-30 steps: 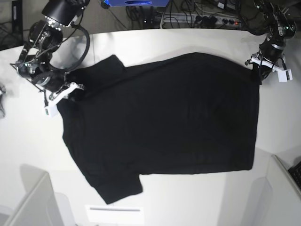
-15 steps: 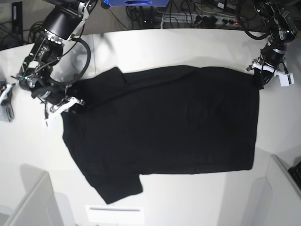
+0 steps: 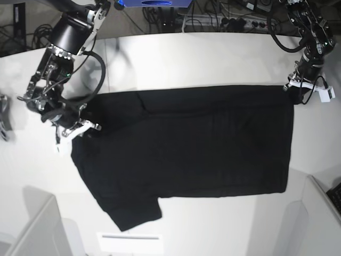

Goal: Fold the T-shirt properly
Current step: 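Drag the right gripper's corner along the shirt side, folding the sleeve inward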

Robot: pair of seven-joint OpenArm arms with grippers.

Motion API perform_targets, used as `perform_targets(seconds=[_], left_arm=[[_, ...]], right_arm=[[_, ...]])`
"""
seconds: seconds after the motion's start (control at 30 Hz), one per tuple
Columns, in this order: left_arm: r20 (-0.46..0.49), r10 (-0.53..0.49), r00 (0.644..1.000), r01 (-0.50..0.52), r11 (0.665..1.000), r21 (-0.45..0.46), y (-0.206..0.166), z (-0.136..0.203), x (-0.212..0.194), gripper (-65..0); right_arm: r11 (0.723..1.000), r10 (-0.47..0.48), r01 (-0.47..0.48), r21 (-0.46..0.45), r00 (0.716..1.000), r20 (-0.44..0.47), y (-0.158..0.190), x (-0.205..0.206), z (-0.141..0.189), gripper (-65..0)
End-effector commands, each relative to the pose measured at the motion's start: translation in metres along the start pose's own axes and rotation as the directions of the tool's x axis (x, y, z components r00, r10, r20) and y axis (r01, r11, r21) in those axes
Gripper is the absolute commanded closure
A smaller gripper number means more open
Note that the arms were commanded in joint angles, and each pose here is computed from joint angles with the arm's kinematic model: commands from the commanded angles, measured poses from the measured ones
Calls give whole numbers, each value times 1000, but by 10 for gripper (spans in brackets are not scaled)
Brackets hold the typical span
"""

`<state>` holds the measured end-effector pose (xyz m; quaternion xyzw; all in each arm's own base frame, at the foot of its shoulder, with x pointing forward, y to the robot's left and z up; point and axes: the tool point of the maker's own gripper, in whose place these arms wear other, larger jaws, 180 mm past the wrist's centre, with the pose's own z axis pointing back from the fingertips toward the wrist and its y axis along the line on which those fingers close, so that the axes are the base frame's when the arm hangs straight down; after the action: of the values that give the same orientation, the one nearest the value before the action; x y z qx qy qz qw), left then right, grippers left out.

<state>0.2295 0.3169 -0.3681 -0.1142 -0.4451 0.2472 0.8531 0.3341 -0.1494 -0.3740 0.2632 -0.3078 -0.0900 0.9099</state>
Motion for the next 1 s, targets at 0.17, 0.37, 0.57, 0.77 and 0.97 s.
perform_targets(seconds=[0.17,0.37,0.57,0.77,0.97], left_arm=[[73,-12,997,14,1000,-24,-8,-2,27,0],[83,-10,996,13,999,-32,-11,-5,31,0],[87,13,996,-12,1000,-11,-4,-11,38,0],[105,21,994,-20,1000,-18,-7,-15,46,0],[112,20,994,-18,1000,-24,-9,-16,49,0]], right_arm=[[1000,-21,20,19,998,52,8,18,-13,0],[1000,-6,5,11,996,88,6,33,-9,0],[1000,-3,2,15,995,99,8,39,-10,0],[999,-27,25,25,997,76,7,39,-19,0],[999,-1,0,35,998,57,14,38,-24,0]])
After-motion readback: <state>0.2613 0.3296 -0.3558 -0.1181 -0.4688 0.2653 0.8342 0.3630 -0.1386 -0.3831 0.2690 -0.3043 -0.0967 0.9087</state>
